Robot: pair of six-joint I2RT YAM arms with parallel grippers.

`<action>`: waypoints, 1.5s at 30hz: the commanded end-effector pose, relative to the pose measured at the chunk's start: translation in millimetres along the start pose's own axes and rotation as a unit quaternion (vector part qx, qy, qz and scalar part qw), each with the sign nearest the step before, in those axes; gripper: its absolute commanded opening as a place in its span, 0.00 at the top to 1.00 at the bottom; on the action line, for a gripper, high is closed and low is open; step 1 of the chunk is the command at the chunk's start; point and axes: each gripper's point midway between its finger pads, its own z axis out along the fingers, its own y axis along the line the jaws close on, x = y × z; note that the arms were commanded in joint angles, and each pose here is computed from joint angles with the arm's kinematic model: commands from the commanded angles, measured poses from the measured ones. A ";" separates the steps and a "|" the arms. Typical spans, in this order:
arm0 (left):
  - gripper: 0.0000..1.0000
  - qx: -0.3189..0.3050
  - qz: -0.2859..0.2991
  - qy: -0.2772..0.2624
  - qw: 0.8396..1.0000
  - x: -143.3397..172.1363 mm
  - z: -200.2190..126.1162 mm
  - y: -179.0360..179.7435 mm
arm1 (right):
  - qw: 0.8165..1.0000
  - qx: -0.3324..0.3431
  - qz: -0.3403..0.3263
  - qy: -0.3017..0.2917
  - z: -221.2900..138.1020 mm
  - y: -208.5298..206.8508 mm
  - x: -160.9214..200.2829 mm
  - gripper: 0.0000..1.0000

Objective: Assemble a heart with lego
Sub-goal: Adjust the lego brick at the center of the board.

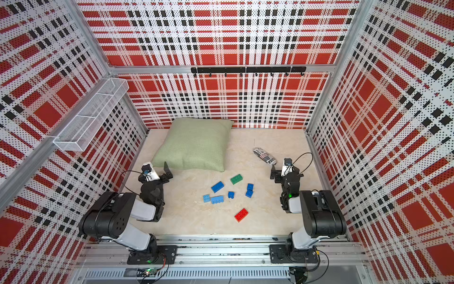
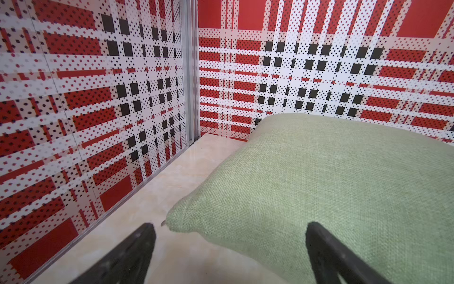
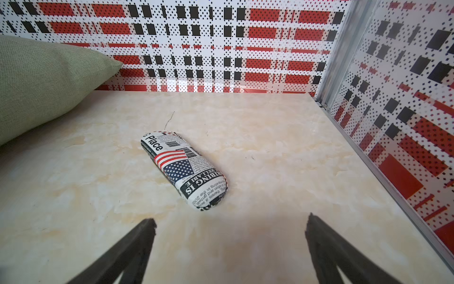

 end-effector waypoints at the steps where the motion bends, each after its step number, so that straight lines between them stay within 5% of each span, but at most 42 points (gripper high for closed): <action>1: 0.01 0.001 -0.001 -0.004 1.000 -2.7 3.1 -0.9 | 1.000 -0.003 0.000 -0.016 0.1 2.2 -9.8 0.00; 19: 0.01 0.001 -0.002 -0.009 1.000 -5.0 1.0 -1.2 | 1.000 -0.003 0.000 -0.017 -0.8 1.6 -9.8 0.00; 27: 0.01 -0.013 -0.021 -0.065 0.998 -48.0 -27.9 8.9 | 1.000 0.008 0.008 -0.021 -9.8 -2.6 -33.0 0.00; 35: 0.01 -0.018 -0.213 -0.067 0.975 -90.6 -29.9 30.0 | 0.991 0.006 0.132 0.021 -1.7 -7.4 -84.7 0.00; 37: 0.01 -0.027 -0.269 -0.073 0.960 -87.3 -36.6 42.3 | 0.972 -0.072 0.210 0.077 -1.7 18.4 -66.9 0.00; 41: 0.01 0.032 -0.335 -0.001 0.942 -75.2 -33.8 24.6 | 0.954 -0.115 0.257 0.105 -0.7 38.0 -64.5 0.00; 45: 0.01 0.055 -0.320 0.107 0.940 -46.1 -41.5 -8.4 | 0.946 -0.164 0.252 0.124 0.1 87.5 -80.6 0.00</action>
